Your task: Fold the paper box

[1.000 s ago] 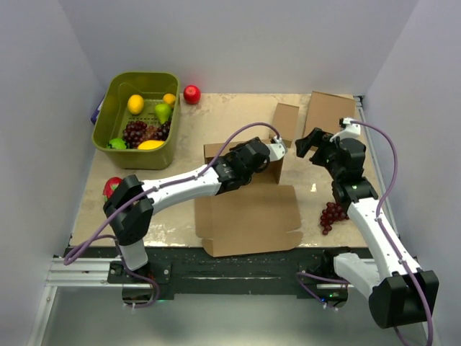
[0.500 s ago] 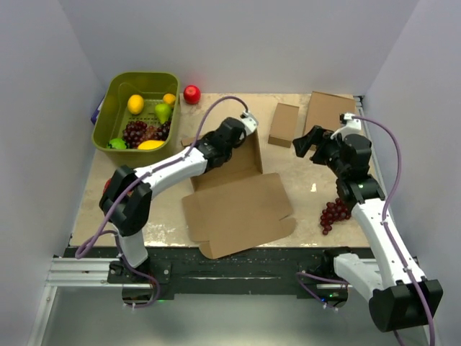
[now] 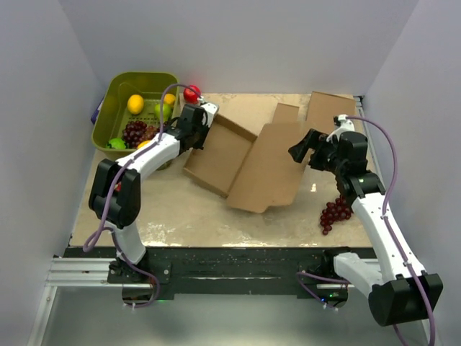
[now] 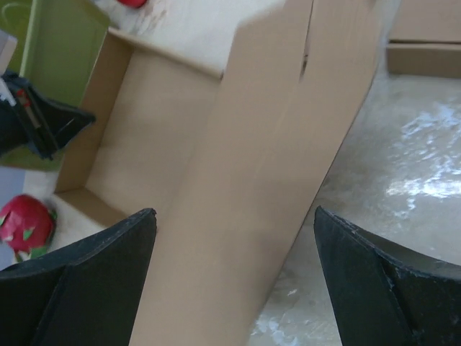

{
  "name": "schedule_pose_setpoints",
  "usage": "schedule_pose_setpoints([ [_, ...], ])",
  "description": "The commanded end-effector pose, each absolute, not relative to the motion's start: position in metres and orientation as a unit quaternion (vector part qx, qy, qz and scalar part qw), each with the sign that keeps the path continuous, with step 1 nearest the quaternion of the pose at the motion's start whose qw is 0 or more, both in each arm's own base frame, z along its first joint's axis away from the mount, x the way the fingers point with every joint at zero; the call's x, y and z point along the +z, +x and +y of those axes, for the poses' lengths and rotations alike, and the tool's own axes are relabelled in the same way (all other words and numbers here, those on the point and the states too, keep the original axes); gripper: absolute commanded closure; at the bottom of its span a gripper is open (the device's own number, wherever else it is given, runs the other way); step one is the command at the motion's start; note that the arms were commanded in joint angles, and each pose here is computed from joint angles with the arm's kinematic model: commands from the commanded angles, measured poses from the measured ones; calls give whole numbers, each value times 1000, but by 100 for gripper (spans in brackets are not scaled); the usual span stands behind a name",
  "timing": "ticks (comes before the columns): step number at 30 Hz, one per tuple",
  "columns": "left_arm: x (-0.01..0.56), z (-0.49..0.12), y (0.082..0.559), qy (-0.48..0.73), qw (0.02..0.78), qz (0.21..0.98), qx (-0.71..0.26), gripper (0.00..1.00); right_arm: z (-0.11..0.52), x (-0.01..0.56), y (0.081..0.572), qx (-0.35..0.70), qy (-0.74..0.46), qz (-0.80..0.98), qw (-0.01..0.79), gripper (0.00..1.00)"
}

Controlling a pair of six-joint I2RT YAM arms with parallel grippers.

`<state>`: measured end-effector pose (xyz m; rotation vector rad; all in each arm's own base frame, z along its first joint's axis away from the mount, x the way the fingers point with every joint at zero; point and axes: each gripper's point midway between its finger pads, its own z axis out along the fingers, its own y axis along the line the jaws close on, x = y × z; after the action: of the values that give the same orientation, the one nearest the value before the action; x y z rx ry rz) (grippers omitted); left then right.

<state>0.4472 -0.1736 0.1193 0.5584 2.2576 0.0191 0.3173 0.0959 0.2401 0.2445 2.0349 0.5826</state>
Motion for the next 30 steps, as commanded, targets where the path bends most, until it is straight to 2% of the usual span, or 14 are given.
schedule_pose_setpoints([
  [1,132,-194,443,195,404,890,-79,98,113,238,295,285,70,842,453,7],
  [8,128,-190,444,192,402,892,-77,100,94,278,289,245,82,826,501,6],
  [14,125,-190,443,191,398,894,-76,100,94,251,288,232,91,856,453,6],
  [28,127,-189,442,189,399,894,-77,100,100,221,285,240,91,875,410,11],
  [30,127,-192,441,190,398,893,-86,100,104,221,287,251,85,871,413,17],
])
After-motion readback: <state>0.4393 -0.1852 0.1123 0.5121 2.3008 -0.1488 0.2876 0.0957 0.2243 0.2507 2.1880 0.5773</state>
